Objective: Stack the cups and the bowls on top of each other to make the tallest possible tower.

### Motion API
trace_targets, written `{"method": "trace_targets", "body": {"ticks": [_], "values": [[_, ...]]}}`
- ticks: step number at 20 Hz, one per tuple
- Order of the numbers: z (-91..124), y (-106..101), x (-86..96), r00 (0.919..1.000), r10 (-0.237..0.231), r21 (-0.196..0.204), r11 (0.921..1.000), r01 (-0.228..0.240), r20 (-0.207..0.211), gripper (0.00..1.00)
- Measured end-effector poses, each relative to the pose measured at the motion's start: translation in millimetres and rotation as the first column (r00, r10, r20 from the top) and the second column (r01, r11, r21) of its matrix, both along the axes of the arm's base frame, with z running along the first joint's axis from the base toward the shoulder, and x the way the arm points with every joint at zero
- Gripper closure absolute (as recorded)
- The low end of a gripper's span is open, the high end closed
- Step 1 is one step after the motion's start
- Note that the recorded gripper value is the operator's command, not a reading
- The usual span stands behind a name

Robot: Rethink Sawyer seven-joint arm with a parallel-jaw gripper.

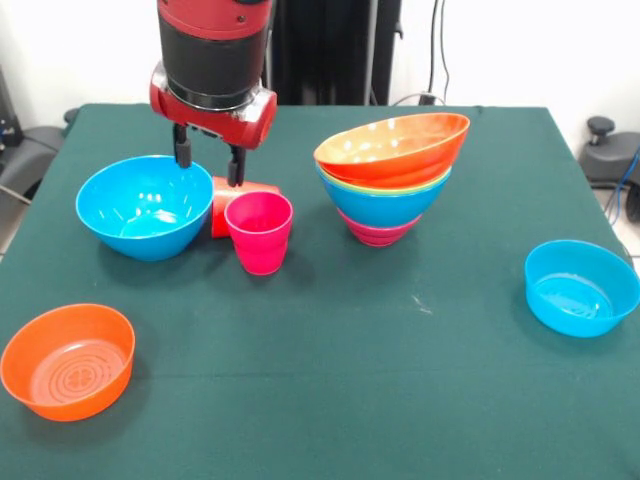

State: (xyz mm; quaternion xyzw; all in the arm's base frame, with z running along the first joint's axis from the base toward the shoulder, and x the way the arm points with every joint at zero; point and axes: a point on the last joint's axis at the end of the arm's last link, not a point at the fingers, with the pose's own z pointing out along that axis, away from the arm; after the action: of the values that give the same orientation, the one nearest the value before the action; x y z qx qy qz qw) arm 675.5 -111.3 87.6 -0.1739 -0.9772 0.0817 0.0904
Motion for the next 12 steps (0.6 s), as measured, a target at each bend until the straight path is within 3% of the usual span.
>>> {"method": "trace_targets", "body": {"ticks": [7, 12], "values": [[-6.0, 2.6, -1.9, 0.9996, 0.009, 0.000, 1.0000, -0.009, 0.028, 0.00], [-7.3, -1.1, 2.0, 0.9972, 0.016, -0.014, 0.9998, -0.015, 0.073, 0.00]]}}
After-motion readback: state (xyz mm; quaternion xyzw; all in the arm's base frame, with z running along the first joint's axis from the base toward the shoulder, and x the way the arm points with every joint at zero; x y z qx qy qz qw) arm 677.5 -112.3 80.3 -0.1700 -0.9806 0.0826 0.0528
